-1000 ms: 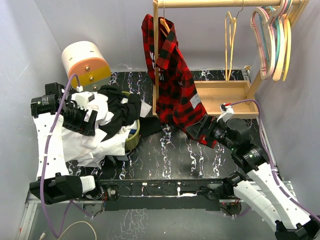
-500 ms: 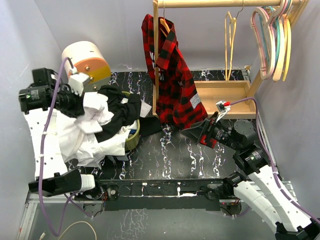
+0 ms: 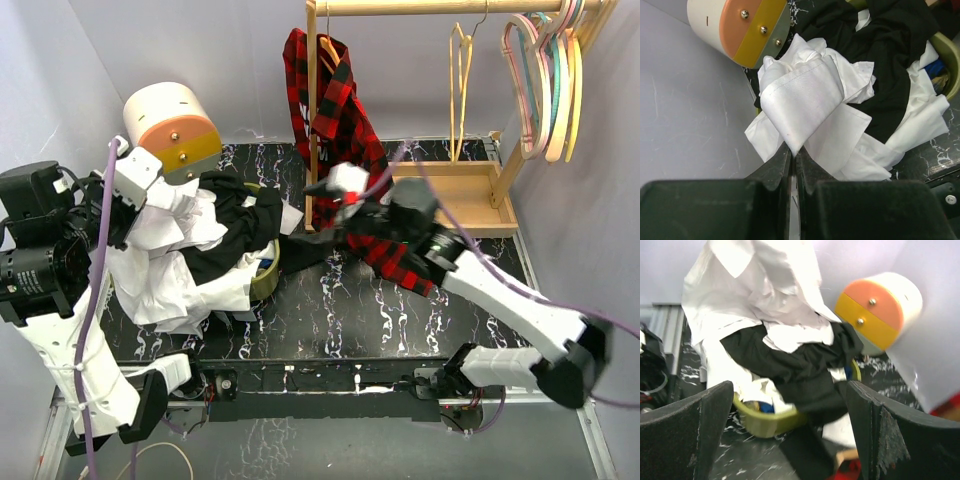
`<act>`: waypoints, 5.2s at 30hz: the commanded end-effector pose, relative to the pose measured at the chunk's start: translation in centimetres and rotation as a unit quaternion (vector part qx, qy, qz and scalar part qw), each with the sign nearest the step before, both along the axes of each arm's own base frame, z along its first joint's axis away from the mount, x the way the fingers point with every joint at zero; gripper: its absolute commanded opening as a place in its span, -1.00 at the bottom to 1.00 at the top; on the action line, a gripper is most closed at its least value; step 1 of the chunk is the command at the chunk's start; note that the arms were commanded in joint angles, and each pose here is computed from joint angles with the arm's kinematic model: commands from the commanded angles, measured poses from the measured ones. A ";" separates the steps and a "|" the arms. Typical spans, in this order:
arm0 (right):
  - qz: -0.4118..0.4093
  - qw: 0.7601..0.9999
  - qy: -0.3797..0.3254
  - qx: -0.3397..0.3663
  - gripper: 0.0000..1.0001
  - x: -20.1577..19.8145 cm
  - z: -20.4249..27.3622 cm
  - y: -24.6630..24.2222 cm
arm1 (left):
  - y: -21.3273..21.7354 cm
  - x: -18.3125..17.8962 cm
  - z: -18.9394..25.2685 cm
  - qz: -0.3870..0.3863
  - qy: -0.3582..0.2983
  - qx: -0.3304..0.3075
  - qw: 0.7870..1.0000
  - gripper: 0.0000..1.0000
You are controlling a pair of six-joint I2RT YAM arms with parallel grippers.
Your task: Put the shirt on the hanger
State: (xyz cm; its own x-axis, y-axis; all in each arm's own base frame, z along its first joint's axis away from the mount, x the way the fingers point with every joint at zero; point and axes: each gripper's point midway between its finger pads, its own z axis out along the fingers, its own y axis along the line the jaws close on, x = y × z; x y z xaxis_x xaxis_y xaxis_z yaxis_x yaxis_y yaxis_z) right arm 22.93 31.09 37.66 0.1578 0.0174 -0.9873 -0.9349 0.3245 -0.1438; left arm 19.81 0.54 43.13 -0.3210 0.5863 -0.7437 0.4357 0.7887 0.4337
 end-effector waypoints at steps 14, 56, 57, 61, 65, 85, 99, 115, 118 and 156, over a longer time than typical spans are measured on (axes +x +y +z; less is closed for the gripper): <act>0.187 0.960 -0.199 -0.058 0.97 4.4 -3.2 20.4 | 1.3 -2.5 0.9 -0.018 -0.038 0.110 0.993 -1.00; -0.003 0.918 -0.360 0.170 -0.84 -2.5 19.0 17.0 | 3.1 -4.7 18.5 0.111 -0.405 0.111 0.901 -1.00; -0.007 0.916 -0.367 0.164 -0.84 -3.1 19.9 16.6 | 2.7 -4.7 19.0 0.103 -0.414 0.107 0.898 -1.00; -0.045 0.903 -0.411 0.120 -0.84 -5.2 22.5 15.3 | 1.1 -4.7 20.3 0.062 -0.439 0.099 0.891 -1.00; -0.101 0.877 -0.457 0.104 -0.84 -7.5 25.7 12.9 | -0.2 -4.8 22.5 0.034 -0.484 0.078 0.871 -1.00; -0.264 0.786 -0.521 0.201 -0.84 -12.5 39.5 -1.1 | -4.8 -6.4 28.4 -0.088 -0.620 -0.039 0.779 -1.00; -0.219 0.957 -0.133 0.137 -0.84 -4.1 11.3 1.8 | -7.5 2.8 7.6 -0.176 -0.261 -0.264 0.912 -1.00; -0.121 0.991 0.003 0.054 0.40 1.8 -1.2 6.4 | -10.4 9.5 -6.9 -0.103 -0.024 -0.334 0.937 -1.00; -0.124 0.990 0.002 0.060 0.58 2.4 0.0 5.2 | -10.3 10.5 -7.1 -0.095 -0.019 -0.320 0.943 -1.00; -0.591 0.799 0.010 0.113 0.66 12.5 22.4 -19.5 | -4.1 10.3 -3.4 0.165 0.072 -0.422 0.889 0.94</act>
State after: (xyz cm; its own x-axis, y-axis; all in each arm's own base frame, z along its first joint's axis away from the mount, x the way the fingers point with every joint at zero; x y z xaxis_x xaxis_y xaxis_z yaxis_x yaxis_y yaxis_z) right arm 33.46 12.47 62.22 0.2719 0.0473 -0.9612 0.0568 0.9963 0.0651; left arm 31.62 -3.86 37.29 -0.5423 -0.0146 -0.8401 0.2998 0.9307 -0.2097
